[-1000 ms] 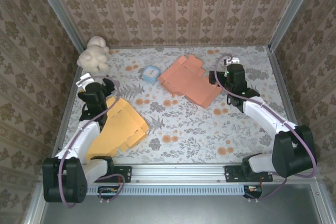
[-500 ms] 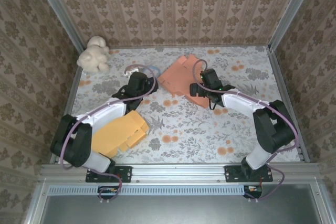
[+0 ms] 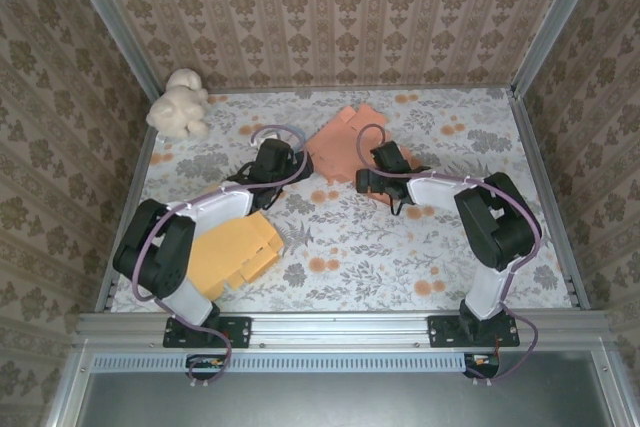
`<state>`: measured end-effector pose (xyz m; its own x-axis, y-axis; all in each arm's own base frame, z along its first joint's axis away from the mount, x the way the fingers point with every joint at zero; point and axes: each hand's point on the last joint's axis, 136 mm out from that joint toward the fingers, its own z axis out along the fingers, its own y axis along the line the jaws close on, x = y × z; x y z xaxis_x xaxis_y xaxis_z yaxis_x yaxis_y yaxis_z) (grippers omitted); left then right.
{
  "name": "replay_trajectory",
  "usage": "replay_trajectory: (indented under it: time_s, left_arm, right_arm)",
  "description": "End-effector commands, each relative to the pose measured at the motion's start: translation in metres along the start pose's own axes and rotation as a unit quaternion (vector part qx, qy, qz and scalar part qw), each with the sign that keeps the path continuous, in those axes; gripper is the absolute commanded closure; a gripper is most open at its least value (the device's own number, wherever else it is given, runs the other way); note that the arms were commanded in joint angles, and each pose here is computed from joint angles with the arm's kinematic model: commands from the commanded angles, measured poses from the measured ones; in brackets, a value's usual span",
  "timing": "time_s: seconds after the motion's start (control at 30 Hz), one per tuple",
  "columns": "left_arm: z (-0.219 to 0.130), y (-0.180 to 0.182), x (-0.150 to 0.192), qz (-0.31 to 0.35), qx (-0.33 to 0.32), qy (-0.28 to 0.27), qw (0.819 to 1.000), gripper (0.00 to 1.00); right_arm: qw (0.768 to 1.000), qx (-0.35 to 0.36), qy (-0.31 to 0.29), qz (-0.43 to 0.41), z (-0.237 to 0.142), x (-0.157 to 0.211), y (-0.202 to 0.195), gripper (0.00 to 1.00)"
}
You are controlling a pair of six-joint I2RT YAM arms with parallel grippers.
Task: Fold the paper box
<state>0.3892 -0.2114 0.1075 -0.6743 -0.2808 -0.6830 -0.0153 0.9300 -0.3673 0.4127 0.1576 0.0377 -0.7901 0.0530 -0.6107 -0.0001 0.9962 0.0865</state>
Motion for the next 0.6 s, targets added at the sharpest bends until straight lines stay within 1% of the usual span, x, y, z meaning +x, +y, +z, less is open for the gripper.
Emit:
replay_trajectory:
  time_s: [0.0, 0.1, 0.3, 0.57]
  left_arm:
    - [0.009, -0.012, 0.007, -0.008, 0.023, 0.014, 1.000, 0.00]
    - [0.013, -0.017, 0.012, -0.005, 0.027, 0.024, 0.999, 0.00]
    - [0.019, -0.024, 0.024, 0.012, 0.036, 0.037, 0.999, 0.00]
    - [0.020, -0.027, 0.034, 0.009, 0.040, 0.043, 0.998, 0.00]
  right_arm:
    - [1.000, -0.011, -0.008, 0.022, 0.006, -0.001, 0.007, 0.00]
    - [0.999, -0.017, -0.008, 0.041, 0.006, 0.009, 0.007, 0.00]
    - [0.996, -0.022, -0.021, 0.086, -0.010, 0.038, 0.003, 0.00]
    - [0.995, -0.005, -0.033, 0.095, -0.038, 0.082, 0.014, 0.00]
